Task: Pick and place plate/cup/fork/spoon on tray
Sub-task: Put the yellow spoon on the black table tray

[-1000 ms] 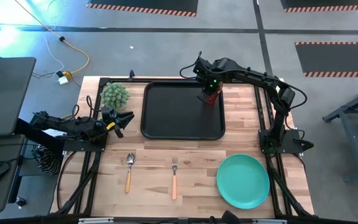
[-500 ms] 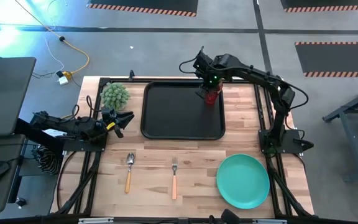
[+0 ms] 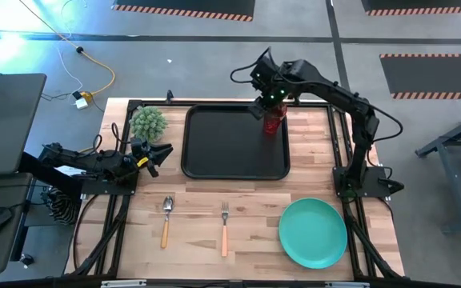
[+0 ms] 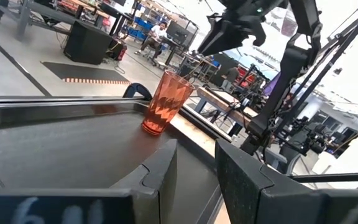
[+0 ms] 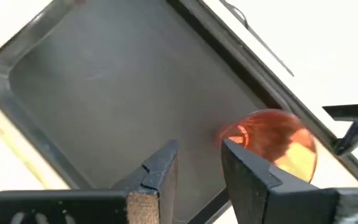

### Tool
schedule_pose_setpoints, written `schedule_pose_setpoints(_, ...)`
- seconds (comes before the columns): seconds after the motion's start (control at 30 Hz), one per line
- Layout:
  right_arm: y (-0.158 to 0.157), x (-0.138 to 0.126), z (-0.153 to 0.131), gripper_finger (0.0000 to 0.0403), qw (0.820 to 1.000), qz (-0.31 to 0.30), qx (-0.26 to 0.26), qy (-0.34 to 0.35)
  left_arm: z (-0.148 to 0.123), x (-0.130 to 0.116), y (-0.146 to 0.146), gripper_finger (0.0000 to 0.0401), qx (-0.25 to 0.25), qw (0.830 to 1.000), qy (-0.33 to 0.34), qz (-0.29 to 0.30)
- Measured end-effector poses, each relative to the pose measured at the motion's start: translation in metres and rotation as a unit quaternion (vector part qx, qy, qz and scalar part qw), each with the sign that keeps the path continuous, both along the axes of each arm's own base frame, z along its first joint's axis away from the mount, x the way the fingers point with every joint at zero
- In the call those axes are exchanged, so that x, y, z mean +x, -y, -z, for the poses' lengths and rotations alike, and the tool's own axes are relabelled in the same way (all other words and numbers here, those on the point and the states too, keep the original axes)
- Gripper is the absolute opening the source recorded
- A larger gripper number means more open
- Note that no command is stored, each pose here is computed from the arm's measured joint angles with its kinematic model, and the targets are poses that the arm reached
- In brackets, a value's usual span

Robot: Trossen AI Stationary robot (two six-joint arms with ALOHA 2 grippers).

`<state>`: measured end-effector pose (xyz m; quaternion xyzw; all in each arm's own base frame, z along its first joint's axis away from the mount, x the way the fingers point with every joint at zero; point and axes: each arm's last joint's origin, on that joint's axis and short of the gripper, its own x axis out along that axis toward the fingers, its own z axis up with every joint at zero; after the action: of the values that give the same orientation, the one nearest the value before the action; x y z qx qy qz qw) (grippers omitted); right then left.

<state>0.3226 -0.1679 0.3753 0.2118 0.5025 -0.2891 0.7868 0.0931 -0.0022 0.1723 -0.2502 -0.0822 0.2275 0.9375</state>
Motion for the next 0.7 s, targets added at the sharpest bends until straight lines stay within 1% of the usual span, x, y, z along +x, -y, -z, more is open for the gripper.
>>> schedule_pose_setpoints(0.2, -0.026, 0.011, -0.004, 0.0115, 1.000, -0.030, 0.002, 0.006, -0.003, 0.000, 0.001, 0.0099, -0.002, 1.000, 0.011, 0.029)
schedule_pose_setpoints(0.37, -0.044, 0.018, -0.004, 0.0115, 0.999, -0.036, 0.012, 0.012, -0.020, -0.003, 0.002, 0.0099, -0.004, 0.998, 0.033, 0.058)
schedule_pose_setpoints(0.5, -0.054, 0.022, -0.004, 0.0115, 0.999, -0.038, 0.012, 0.013, -0.042, -0.008, 0.002, 0.0099, 0.012, 0.996, 0.048, 0.072)
schedule_pose_setpoints(0.6, -0.058, 0.024, -0.004, 0.0115, 0.999, -0.044, 0.011, 0.017, -0.061, -0.013, 0.001, 0.0099, 0.028, 0.996, 0.041, 0.078)
schedule_pose_setpoints(0.7, -0.060, 0.026, -0.005, 0.0115, 0.999, -0.039, 0.012, 0.028, -0.083, -0.017, 0.000, 0.0099, 0.041, 0.996, 0.033, 0.077)
